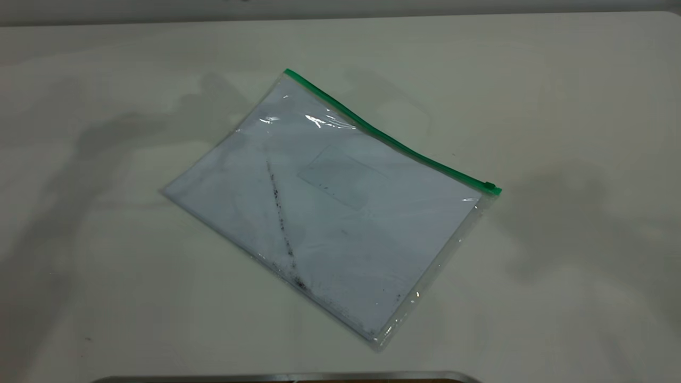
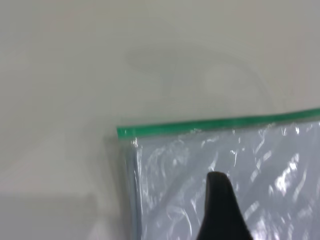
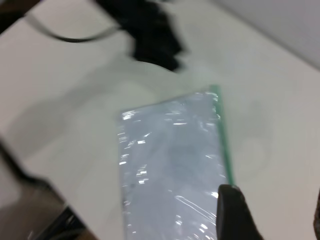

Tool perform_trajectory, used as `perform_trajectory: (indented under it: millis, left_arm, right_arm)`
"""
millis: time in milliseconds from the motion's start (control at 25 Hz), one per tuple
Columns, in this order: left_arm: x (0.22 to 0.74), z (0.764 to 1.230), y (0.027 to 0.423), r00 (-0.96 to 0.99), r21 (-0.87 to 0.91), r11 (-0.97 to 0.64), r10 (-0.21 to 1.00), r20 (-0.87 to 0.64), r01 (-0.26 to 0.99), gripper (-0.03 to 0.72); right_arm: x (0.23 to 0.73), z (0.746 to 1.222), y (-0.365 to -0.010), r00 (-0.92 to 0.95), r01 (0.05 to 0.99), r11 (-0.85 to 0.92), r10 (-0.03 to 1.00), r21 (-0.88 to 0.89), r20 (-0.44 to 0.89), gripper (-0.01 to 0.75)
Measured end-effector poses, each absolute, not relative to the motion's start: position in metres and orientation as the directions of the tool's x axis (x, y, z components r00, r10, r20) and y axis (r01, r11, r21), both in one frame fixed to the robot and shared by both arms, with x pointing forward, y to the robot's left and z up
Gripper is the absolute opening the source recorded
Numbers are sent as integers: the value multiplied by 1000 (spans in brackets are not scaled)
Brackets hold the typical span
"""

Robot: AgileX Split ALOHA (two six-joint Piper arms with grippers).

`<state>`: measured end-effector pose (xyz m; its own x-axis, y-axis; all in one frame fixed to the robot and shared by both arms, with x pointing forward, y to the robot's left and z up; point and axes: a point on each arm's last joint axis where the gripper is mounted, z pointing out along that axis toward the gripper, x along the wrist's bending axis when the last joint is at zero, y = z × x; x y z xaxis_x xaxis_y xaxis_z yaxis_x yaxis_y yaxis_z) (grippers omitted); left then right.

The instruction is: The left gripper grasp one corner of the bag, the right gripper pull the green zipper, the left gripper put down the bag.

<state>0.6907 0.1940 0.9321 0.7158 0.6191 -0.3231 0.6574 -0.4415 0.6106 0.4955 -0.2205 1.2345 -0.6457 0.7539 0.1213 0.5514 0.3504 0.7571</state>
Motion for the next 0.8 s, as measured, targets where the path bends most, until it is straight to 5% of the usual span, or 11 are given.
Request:
perform_trajectory:
  millis: [360,800]
  left_arm:
    - [629,1061,216,623,447,-480,736,-263,755,538]
    - [537,1176,239,497,522,-365,858,-134,771,537]
  right_arm:
    - [373,1248,-252,-443,560,199,892,805,88,422]
    - [292,1084,-288,-215,773,181,976,608,-17,422]
